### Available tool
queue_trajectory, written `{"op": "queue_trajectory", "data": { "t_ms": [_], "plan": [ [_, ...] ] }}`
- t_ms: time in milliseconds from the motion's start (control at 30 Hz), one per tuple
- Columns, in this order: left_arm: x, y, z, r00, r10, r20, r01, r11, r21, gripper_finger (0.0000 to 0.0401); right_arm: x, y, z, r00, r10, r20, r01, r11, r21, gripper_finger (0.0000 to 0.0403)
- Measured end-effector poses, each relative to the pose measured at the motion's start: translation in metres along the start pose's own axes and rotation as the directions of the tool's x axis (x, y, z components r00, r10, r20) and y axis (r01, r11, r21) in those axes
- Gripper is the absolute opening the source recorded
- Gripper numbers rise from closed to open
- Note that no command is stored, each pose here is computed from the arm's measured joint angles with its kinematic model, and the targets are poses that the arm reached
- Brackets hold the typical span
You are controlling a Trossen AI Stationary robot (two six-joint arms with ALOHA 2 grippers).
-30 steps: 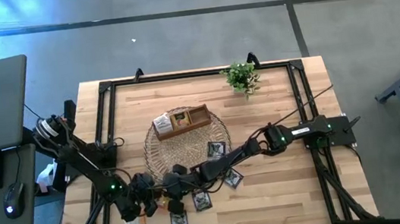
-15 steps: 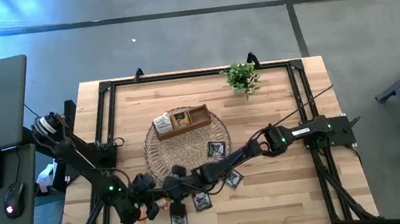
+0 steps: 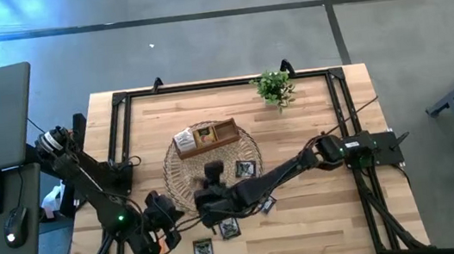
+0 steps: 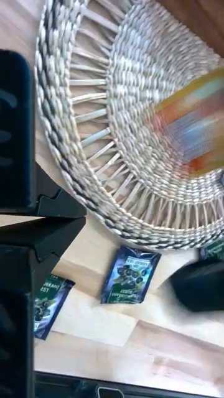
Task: Pick & Place Tea
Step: Put the orange tea packet into the middle compartment of the wooden organizer
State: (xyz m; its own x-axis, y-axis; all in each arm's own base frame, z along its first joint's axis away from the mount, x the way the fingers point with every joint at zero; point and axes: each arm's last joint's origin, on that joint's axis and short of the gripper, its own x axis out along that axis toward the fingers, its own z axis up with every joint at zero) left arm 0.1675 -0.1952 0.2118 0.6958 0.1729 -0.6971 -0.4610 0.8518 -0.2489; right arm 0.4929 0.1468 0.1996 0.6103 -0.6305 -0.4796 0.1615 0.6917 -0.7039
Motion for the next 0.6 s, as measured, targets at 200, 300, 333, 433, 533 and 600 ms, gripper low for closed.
{"op": "queue_trajectory", "data": {
  "t_ms": [200,300,333,433,533,600],
  "plan": [
    [0.0,0.001,0.0,1.0,0.011,0.016,-0.012,1.0,0.008,0.0003,0.025,-0.031,-0.007,0.976,-0.2,-0.086,0.173,0.952,-0.252,0.0002],
    [0.0,0.001,0.0,1.0,0.015,0.023,-0.015,1.0,0.01,0.0003,0.052,-0.041,-0.024,0.973,-0.179,-0.146,0.126,0.941,-0.313,0.0001],
    [0.0,0.001,0.0,1.0,0.015,0.024,-0.015,1.0,0.014,0.0003,0.06,-0.043,-0.031,0.965,-0.201,-0.171,0.134,0.931,-0.338,0.0001],
    [0.0,0.001,0.001,0.999,0.016,0.028,-0.016,0.999,0.029,0.0003,0.084,-0.048,-0.049,0.947,-0.244,-0.209,0.149,0.91,-0.387,0.0001],
    [0.0,0.002,0.001,0.999,0.018,0.035,-0.019,0.999,0.039,0.0003,0.103,-0.049,-0.061,0.945,-0.259,-0.2,0.147,0.881,-0.45,0.0001],
    [0.0,0.002,0.001,0.999,0.019,0.039,-0.02,0.999,0.04,0.0003,0.111,-0.047,-0.065,0.95,-0.268,-0.162,0.163,0.865,-0.474,0.0001]
  ]
}}
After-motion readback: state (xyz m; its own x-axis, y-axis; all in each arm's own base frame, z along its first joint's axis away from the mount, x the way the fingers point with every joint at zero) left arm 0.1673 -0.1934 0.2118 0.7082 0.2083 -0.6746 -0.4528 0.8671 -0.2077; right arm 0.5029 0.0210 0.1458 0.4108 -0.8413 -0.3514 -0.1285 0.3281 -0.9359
